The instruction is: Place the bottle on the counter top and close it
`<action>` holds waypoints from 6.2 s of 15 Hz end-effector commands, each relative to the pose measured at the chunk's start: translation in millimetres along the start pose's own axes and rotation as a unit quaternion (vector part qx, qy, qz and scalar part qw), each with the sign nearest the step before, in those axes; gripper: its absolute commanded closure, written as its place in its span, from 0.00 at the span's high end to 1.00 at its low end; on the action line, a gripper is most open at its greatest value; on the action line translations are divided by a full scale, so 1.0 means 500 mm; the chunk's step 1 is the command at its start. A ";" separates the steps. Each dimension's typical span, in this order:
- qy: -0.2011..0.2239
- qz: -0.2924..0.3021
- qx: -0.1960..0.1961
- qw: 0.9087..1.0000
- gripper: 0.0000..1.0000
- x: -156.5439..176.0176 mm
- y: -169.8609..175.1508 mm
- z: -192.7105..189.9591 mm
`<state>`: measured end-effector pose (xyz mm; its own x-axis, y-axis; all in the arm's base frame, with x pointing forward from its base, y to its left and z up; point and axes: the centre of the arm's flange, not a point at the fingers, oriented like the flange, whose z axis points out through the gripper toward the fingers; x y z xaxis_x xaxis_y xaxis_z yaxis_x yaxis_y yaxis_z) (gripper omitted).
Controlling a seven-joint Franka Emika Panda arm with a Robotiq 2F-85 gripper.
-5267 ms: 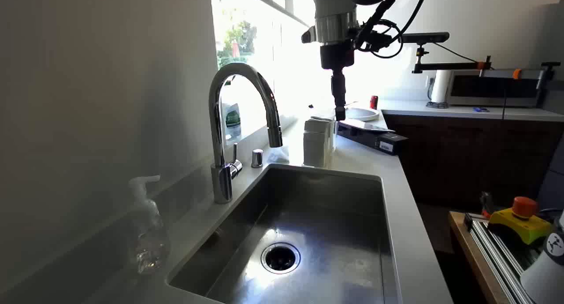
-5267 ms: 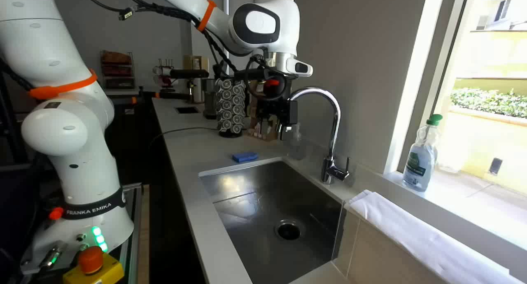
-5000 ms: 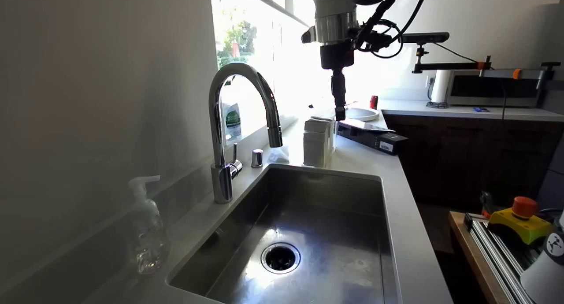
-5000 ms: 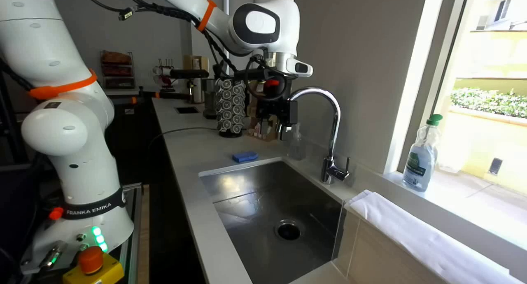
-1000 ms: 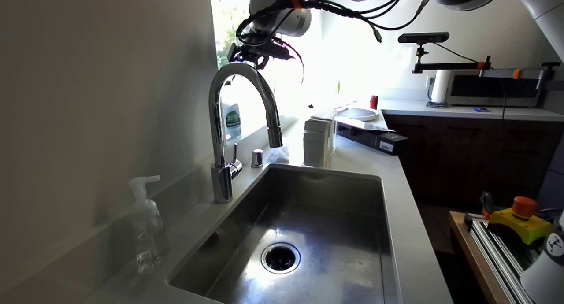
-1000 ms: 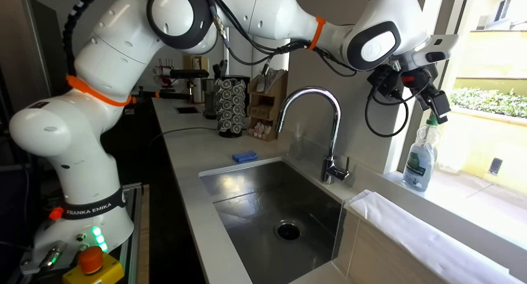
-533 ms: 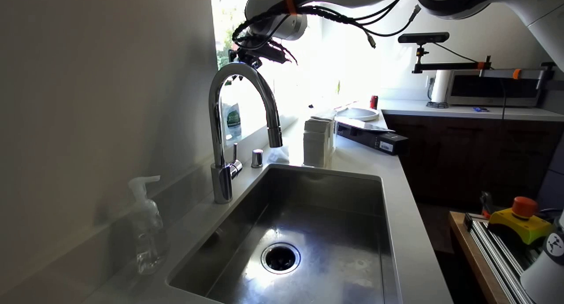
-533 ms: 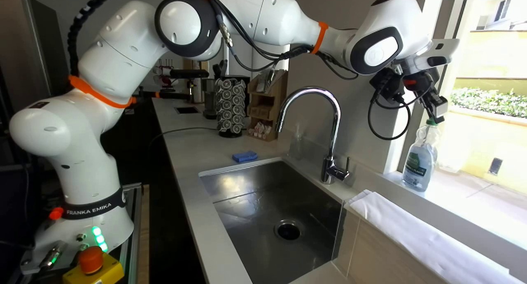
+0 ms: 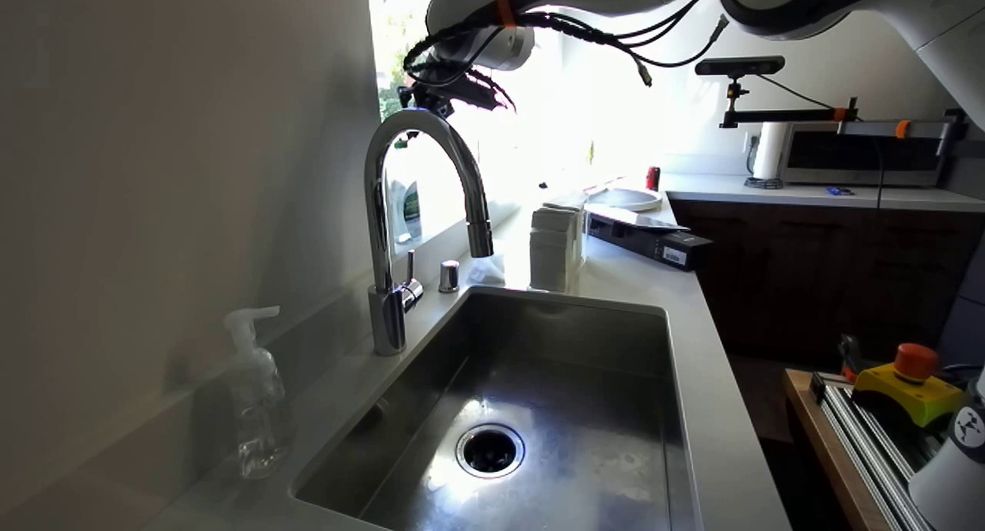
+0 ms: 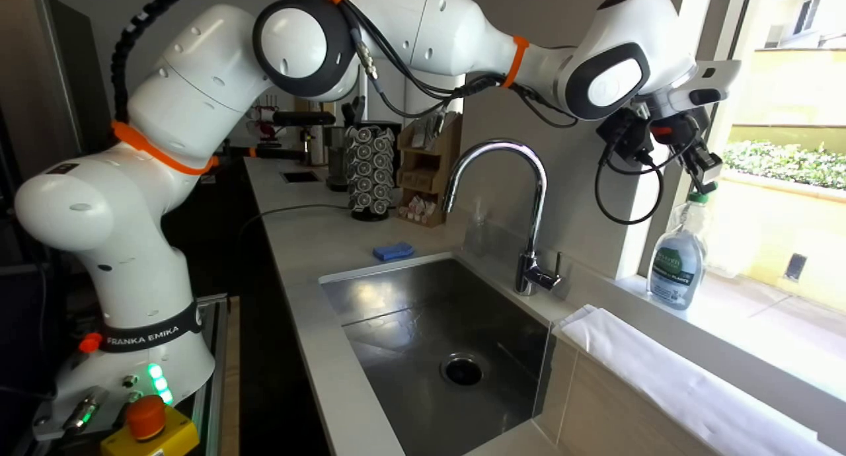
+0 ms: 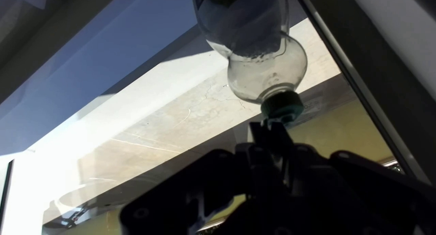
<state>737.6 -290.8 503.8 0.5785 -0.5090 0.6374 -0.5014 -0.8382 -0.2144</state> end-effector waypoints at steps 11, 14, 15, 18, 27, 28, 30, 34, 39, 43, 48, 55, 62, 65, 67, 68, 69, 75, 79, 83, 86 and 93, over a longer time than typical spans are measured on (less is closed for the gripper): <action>0.039 0.009 0.007 0.999 0.03 0.020 0.024 -0.109; 0.038 0.015 0.002 0.999 0.03 0.022 0.057 -0.144; 0.035 0.018 0.004 0.999 0.03 0.017 0.074 -0.156; 0.026 0.025 -0.003 0.999 0.03 0.005 0.122 -0.178; -0.018 0.052 -0.016 0.998 0.03 -0.066 0.256 -0.200; -0.023 0.055 -0.014 0.998 0.03 -0.075 0.270 -0.198; -0.033 0.059 -0.009 0.998 0.03 -0.091 0.293 -0.194; -0.042 0.054 0.002 0.998 0.03 -0.120 0.345 -0.176; -0.048 0.053 0.031 0.997 0.03 -0.151 0.417 -0.149; -0.054 0.050 0.033 0.997 0.03 -0.176 0.468 -0.139; -0.064 0.059 0.032 0.996 0.03 -0.204 0.521 -0.119; -0.073 0.082 0.025 0.994 0.03 -0.227 0.570 -0.091; -0.077 0.085 0.019 0.993 0.49 -0.230 0.580 -0.090; -0.077 0.086 0.019 0.993 0.71 -0.233 0.585 -0.089; -0.073 0.087 0.023 0.993 0.87 -0.233 0.587 -0.093; -0.072 0.086 0.024 0.993 0.94 -0.232 0.587 -0.095; -0.071 0.086 0.024 0.994 1.00 -0.231 0.586 -0.098; -0.064 0.079 0.017 0.995 1.00 -0.221 0.566 -0.130; -0.060 0.072 0.004 0.996 1.00 -0.206 0.561 -0.157; -0.063 0.067 -0.012 0.996 0.68 -0.196 0.570 -0.168; -0.076 0.066 -0.027 0.995 0.44 -0.193 0.582 -0.164; -0.089 0.067 -0.044 0.993 0.00 -0.198 0.595 -0.132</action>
<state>484.6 -477.1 433.7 0.6022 -0.6304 0.4899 -0.6187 -0.7563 -0.2127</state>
